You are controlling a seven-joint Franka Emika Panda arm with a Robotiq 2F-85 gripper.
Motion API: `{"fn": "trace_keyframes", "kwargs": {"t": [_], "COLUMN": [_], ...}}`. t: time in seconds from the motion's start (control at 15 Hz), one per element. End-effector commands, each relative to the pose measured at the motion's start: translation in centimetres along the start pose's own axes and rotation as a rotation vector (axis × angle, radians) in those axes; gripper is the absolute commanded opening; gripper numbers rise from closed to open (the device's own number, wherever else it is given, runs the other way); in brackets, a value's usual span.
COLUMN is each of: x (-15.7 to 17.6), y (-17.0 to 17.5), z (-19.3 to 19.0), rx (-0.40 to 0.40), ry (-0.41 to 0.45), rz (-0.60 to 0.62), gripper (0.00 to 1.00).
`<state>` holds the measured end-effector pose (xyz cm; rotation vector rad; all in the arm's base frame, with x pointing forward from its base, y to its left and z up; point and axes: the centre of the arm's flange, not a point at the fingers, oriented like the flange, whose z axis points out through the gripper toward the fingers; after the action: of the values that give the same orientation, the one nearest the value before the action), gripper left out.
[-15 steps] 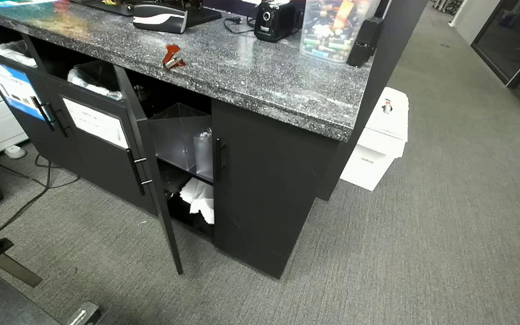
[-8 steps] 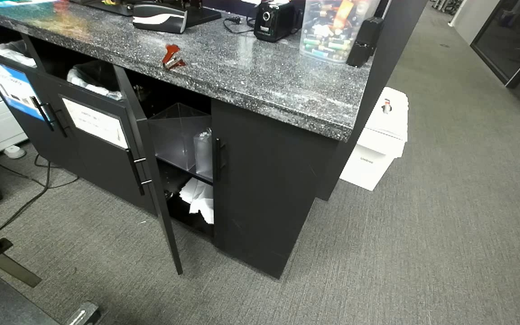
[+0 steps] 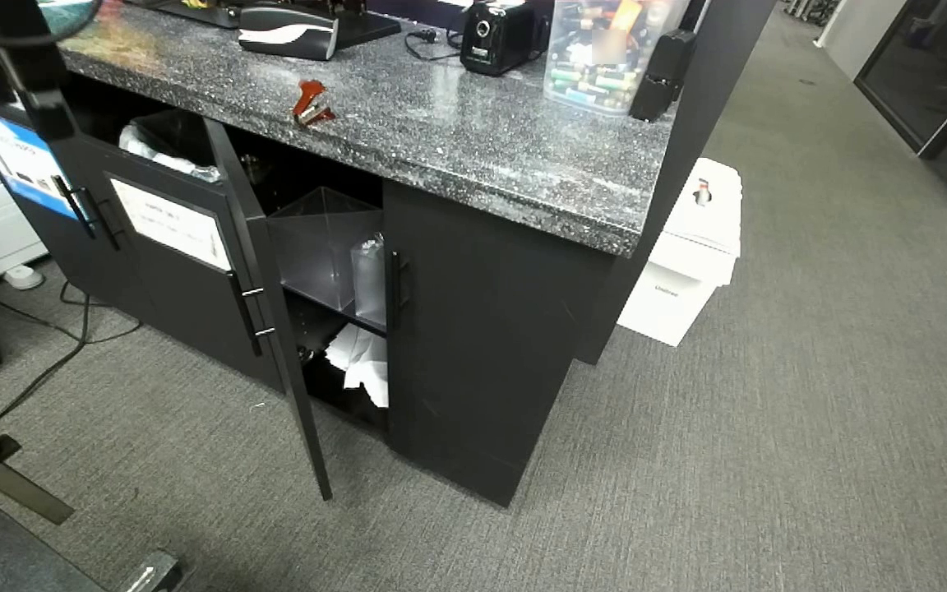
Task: Close the left cabinet door
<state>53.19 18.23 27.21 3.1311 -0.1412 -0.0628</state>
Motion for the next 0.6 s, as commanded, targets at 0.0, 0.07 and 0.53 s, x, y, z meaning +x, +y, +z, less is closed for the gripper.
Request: {"fn": "trace_keyframes", "kwargs": {"t": [0.0,0.07,0.53], "x": [2.2,2.3,2.3], "y": [-2.4,-2.9,-4.1], "z": [7.0,9.4,22.0], "rx": [-0.007,-0.018,-0.094], "ry": [0.057,0.066,0.151], "rz": [0.04,0.049,0.146], "gripper": [1.0,1.0,1.0]}}
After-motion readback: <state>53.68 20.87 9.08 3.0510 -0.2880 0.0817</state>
